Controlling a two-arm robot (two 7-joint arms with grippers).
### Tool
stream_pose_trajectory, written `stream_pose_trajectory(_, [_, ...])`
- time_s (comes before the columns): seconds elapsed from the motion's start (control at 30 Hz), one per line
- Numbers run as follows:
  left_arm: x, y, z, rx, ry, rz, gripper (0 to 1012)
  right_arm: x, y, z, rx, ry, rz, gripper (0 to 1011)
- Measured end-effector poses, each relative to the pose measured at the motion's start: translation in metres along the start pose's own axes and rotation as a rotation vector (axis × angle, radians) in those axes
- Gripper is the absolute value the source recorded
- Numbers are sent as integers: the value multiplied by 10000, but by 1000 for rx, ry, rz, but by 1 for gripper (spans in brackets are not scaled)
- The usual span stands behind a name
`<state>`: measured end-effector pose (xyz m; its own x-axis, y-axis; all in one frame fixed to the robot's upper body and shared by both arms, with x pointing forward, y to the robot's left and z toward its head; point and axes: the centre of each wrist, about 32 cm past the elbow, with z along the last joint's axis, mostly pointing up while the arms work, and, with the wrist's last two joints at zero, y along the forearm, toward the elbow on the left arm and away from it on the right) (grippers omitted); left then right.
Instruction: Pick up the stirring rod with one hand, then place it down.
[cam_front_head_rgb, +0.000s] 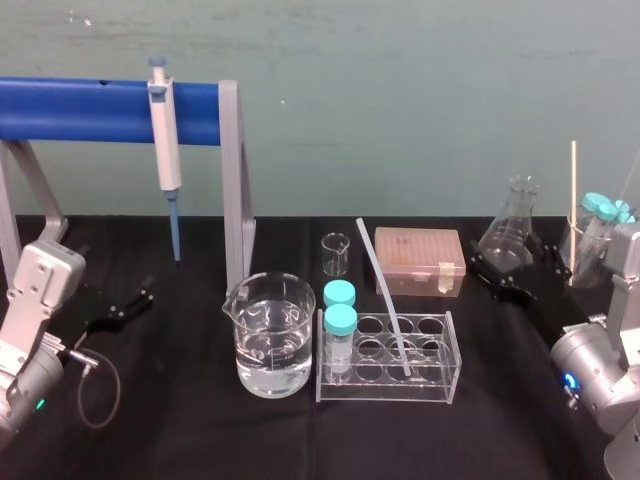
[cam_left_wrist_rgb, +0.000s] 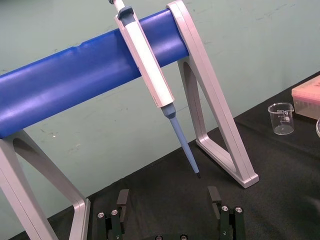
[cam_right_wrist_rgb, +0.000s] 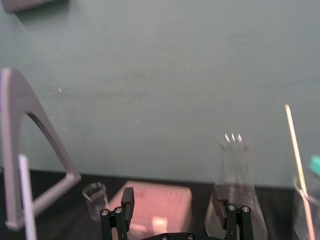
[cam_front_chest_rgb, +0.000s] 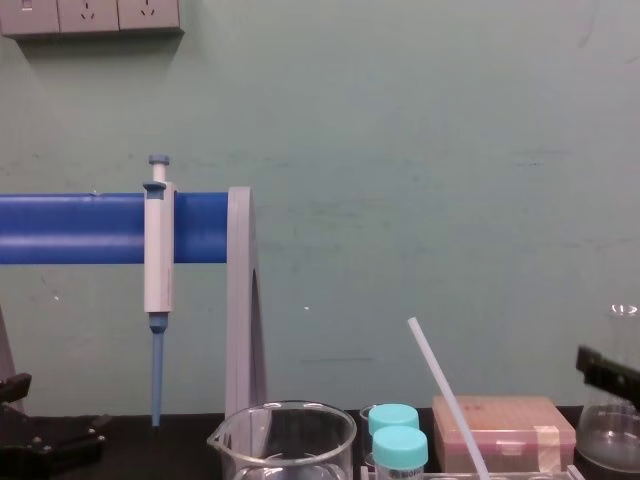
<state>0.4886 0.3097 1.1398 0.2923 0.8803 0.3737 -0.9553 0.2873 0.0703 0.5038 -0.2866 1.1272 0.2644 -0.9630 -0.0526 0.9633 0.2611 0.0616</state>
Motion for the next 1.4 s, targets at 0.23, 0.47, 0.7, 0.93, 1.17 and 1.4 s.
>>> stream_pose_trajectory(0.23, [0,0,0,0,0,0,1000,25,-30,-77,-34,-6,-9,1003])
stream_pose_trajectory(0.47, [0,0,0,0,0,0,1000,23,-26,-63,-29,-5,-8,1003])
stream_pose_trajectory(0.7, [0,0,0,0,0,0,1000,21,-23,-54,-26,-4,-8,1003])
stream_pose_trajectory(0.93, [0,0,0,0,0,0,1000,20,-21,-49,-24,-3,-8,1003])
stream_pose_trajectory(1.17, [0,0,0,0,0,0,1000,19,-20,-47,-23,-3,-9,1003])
stream_pose_trajectory(1.4, [0,0,0,0,0,0,1000,19,-19,-45,-21,-3,-9,1003])
